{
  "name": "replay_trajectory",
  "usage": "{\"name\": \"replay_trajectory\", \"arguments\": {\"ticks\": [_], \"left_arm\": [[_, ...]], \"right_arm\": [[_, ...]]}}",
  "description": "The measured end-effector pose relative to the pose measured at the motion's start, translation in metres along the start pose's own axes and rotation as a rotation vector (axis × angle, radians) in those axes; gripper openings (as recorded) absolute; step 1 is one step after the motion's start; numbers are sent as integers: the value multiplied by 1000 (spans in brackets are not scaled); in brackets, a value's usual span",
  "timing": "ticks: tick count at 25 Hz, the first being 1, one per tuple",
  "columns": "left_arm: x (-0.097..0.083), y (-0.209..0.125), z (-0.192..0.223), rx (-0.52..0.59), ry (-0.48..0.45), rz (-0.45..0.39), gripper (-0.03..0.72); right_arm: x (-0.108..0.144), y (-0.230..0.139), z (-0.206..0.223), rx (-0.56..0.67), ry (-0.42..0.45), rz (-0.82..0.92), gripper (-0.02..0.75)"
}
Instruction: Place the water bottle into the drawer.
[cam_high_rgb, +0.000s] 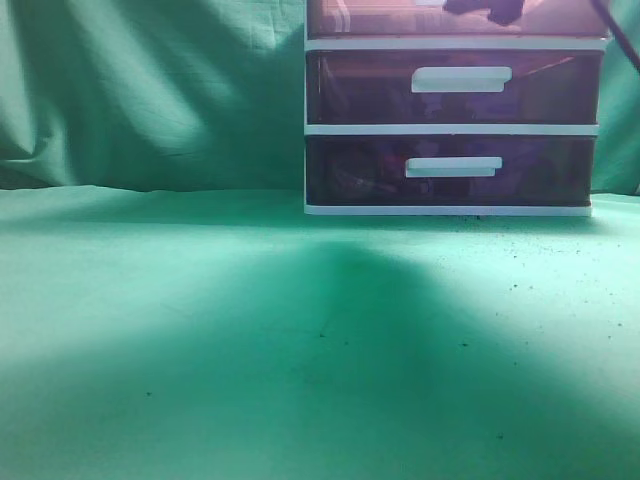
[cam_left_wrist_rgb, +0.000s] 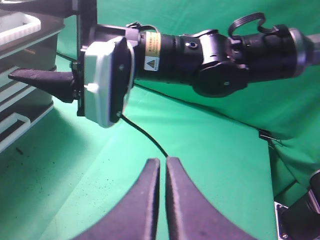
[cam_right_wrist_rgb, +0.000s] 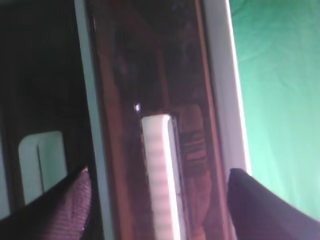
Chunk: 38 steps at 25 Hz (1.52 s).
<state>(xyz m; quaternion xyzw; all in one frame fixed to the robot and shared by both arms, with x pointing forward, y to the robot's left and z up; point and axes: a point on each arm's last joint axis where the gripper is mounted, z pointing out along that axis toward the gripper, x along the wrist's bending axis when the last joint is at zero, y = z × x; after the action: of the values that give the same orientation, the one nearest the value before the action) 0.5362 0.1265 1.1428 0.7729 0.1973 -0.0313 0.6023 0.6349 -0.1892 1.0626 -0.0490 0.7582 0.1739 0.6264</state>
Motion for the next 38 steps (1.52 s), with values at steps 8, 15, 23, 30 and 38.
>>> {"name": "replay_trajectory", "arguments": {"ticks": [8,15,23,30,38], "left_arm": [[-38,24,-27,-69,14,32,0],[-119,55,-82,-213,31,100,0],[-223,53,-144,-338,2,336,0],[-247,1,-170,-512,202,306,0],[-222,-82,-184,-732,553,149,0]], "right_arm": [[-38,46,-53,-103,-84,77,490],[-52,93,-122,-102,152,398,78],[-83,112,-213,-174,295,978,0],[-82,101,-281,-119,488,1046,0],[-60,87,-327,-172,502,1090,0]]}}
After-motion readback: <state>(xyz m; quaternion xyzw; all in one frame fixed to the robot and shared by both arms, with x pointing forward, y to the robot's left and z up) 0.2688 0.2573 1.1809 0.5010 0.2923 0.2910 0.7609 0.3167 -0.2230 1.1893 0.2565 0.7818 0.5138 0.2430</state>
